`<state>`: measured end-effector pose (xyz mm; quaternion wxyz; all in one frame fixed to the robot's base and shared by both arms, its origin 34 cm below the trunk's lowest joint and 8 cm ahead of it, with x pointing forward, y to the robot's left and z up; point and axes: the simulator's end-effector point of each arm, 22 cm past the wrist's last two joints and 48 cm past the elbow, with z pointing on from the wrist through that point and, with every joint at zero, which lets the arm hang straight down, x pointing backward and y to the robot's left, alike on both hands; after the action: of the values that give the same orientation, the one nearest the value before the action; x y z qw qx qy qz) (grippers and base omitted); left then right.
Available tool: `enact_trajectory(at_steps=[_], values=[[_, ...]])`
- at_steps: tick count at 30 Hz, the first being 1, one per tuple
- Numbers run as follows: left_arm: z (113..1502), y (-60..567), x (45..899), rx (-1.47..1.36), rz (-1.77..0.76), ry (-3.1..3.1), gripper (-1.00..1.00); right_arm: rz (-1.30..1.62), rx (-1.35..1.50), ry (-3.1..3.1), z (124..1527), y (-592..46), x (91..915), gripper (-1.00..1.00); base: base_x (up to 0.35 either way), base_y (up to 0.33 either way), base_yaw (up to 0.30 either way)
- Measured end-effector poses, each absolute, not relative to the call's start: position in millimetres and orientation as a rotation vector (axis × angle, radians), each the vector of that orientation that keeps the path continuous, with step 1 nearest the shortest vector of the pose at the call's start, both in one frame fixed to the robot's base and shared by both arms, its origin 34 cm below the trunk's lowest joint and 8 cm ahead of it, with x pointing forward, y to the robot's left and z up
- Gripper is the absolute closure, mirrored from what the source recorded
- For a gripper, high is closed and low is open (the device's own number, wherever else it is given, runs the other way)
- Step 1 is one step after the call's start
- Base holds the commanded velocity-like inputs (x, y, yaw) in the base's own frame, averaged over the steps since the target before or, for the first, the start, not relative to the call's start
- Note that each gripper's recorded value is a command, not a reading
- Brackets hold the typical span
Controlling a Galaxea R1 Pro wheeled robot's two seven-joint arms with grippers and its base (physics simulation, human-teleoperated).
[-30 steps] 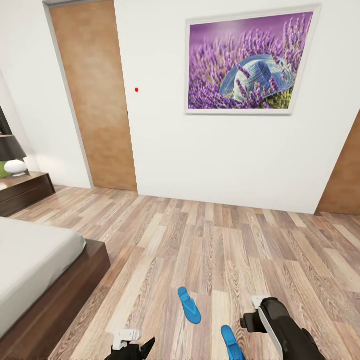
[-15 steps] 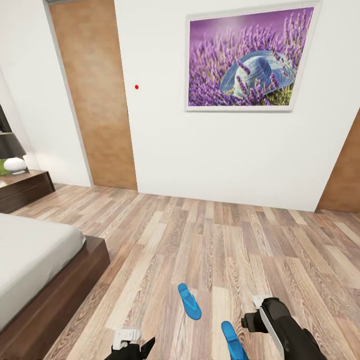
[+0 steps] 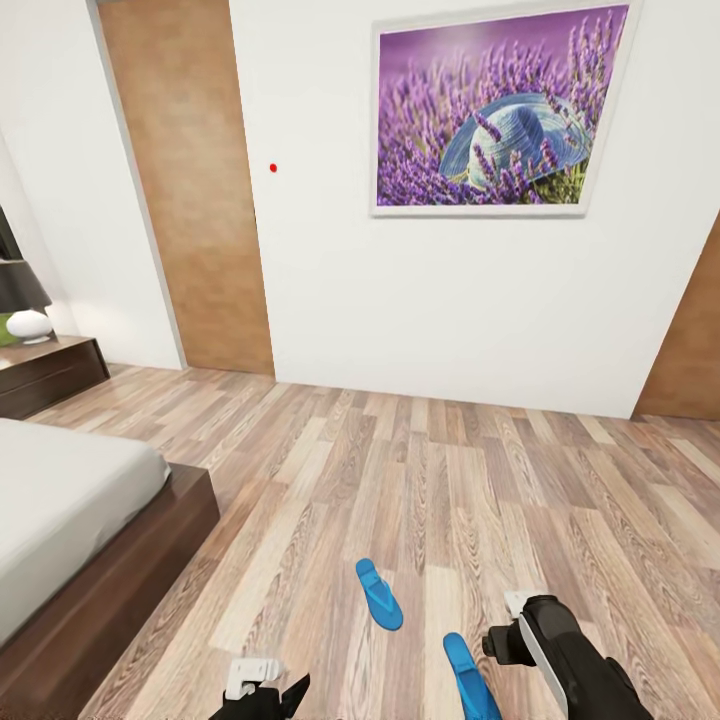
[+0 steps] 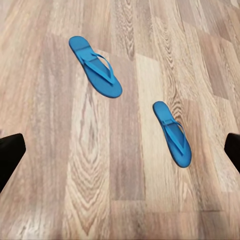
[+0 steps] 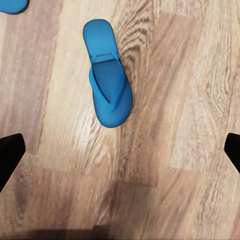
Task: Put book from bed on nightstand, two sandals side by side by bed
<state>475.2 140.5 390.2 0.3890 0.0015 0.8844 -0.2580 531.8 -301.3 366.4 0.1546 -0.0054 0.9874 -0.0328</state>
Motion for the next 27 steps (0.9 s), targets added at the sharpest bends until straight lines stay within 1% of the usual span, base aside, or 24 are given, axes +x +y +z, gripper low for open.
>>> enact_trajectory(at_steps=[27], values=[[333.3,140.5,458.4,-0.006,-0.66,2.276,-1.0,-0.1,-0.018,2.857,307.9,-301.4,514.3,-1.0,0.0,0.0,0.0]])
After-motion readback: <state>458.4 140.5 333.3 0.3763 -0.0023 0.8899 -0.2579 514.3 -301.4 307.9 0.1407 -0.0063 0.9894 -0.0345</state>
